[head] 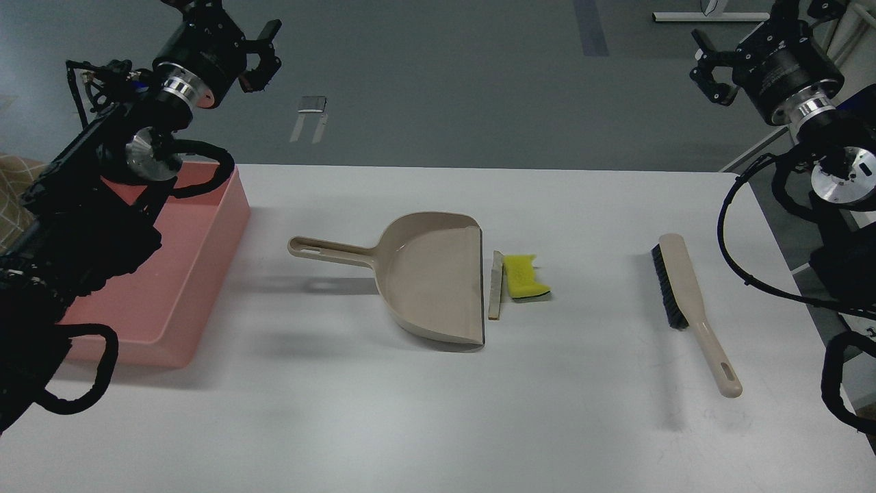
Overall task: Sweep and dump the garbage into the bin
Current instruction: 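Lower the left gripper from above the pink bin toward the dustpan handle, then move the left gripper to the beige dustpan handle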
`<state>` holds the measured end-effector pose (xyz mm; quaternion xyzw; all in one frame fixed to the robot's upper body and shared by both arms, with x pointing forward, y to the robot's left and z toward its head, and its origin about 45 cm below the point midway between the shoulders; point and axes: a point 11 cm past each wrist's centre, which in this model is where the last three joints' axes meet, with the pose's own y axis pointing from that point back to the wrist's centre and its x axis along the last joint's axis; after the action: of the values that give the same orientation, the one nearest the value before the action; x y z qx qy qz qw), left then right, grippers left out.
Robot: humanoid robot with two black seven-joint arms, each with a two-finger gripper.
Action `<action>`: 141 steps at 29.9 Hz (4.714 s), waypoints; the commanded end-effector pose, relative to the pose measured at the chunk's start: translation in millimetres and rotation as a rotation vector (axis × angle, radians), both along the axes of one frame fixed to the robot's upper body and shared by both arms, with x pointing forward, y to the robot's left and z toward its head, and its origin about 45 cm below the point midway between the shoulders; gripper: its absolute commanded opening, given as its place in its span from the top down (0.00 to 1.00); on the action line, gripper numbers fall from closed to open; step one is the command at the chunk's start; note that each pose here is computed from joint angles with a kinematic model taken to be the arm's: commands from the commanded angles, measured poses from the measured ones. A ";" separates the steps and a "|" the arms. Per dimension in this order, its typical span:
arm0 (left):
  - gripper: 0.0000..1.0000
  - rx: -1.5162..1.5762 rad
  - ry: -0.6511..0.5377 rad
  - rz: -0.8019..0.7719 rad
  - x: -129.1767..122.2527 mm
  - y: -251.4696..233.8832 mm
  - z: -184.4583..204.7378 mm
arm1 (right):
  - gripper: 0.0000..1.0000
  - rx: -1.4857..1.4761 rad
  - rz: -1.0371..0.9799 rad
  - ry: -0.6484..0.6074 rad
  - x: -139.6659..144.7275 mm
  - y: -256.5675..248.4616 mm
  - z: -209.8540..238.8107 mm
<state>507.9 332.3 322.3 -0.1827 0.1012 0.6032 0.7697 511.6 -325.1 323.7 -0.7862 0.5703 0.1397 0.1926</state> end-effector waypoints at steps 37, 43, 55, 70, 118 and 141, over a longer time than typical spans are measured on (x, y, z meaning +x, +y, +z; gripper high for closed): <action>0.02 0.033 -0.101 -0.181 -54.7 -15.5 14.7 | 0.00 -0.015 -0.035 -0.028 -1.4 -19.1 11.2; 0.02 0.075 -0.099 -0.215 -99.8 3.5 10.1 | 0.00 -0.014 -0.042 -0.030 -2.3 -23.2 12.0; 0.02 -0.020 -0.002 -0.249 -208.5 5.4 -36.9 | 0.00 -0.020 -0.047 -0.042 -3.6 -26.8 17.0; 0.14 0.359 0.001 -0.313 -264.7 -19.8 -98.9 | 0.00 -0.011 -0.042 -0.018 -11.3 -24.8 -3.7; 0.03 0.470 0.399 -0.078 -199.6 -45.6 -198.1 | 0.00 -0.016 -0.054 0.003 -15.8 -32.0 -14.5; 0.41 0.460 0.410 -0.061 -177.0 -57.7 -206.9 | 0.00 -0.016 -0.058 0.018 -18.4 -34.0 -22.2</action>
<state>330.9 276.8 115.3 0.1275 0.1199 0.6114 0.7717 493.3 -359.0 301.8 -0.7696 0.5957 0.1363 0.1852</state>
